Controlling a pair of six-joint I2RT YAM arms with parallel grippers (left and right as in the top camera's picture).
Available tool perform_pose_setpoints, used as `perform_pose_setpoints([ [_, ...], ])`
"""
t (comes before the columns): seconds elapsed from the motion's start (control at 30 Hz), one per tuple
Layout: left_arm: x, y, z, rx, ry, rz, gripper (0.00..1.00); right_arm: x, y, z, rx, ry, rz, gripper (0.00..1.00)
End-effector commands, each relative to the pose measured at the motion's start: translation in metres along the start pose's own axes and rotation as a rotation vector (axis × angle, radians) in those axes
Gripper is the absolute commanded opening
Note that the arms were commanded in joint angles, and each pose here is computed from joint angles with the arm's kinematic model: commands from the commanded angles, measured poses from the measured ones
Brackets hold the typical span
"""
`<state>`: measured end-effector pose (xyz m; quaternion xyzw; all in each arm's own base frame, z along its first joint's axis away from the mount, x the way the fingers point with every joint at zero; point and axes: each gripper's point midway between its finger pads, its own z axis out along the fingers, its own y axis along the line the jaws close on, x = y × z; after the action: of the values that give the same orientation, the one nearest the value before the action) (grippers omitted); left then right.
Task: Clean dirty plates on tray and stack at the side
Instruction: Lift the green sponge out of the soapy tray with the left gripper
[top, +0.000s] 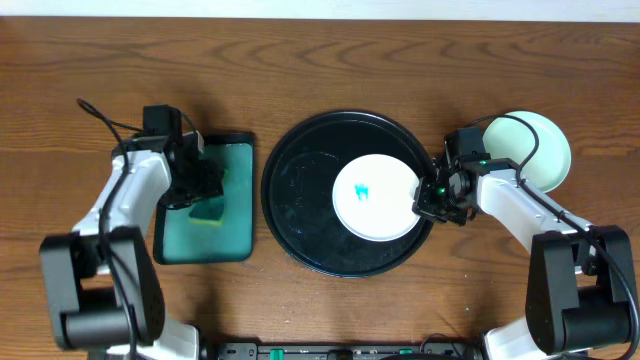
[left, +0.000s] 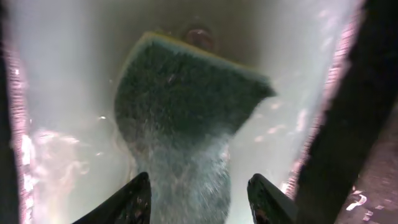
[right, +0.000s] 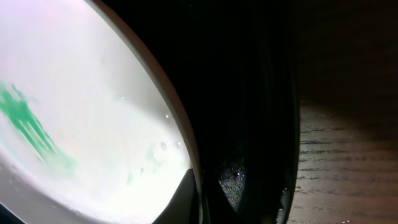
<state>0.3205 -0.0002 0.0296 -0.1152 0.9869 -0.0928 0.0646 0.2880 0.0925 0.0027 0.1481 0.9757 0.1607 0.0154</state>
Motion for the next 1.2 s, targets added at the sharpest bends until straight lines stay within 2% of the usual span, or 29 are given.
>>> perform_pose_setpoints([
  [0.0, 0.007, 0.004, 0.018, 0.0, 0.056, -0.019, 0.48, 0.005, 0.001, 0.004, 0.009, 0.017, -0.026, 0.01],
  [0.1, 0.006, 0.004, 0.022, 0.0, 0.057, -0.019, 0.43, 0.006, 0.001, 0.004, 0.011, 0.021, -0.025, 0.01],
  [0.23, 0.001, 0.004, 0.022, 0.003, 0.037, -0.015, 0.19, 0.007, 0.0, 0.004, 0.013, 0.025, -0.024, 0.01],
  [0.27, 0.001, 0.004, 0.022, 0.003, 0.036, -0.015, 0.08, 0.007, 0.0, 0.004, 0.013, 0.025, -0.024, 0.01],
  [0.53, 0.001, 0.004, 0.022, 0.004, 0.037, 0.0, 0.07, 0.008, 0.0, 0.004, 0.014, 0.028, -0.023, 0.01],
  [0.6, 0.001, 0.004, 0.022, 0.004, 0.037, 0.0, 0.14, 0.008, 0.0, 0.004, 0.014, 0.028, -0.023, 0.01],
  [0.63, 0.002, 0.004, 0.022, 0.003, 0.039, -0.001, 0.07, 0.008, 0.0, 0.004, 0.014, 0.028, -0.023, 0.01],
  [0.83, 0.003, 0.001, 0.015, 0.011, 0.037, -0.016, 0.07, 0.01, -0.001, 0.004, 0.017, 0.035, -0.021, 0.01],
  [0.97, -0.007, -0.006, -0.014, 0.024, -0.056, 0.002, 0.07, 0.011, -0.002, 0.004, 0.021, 0.042, -0.019, 0.01],
  [1.17, -0.022, -0.021, -0.088, 0.056, -0.295, 0.049, 0.07, 0.011, -0.001, 0.004, 0.019, 0.04, -0.051, 0.01],
])
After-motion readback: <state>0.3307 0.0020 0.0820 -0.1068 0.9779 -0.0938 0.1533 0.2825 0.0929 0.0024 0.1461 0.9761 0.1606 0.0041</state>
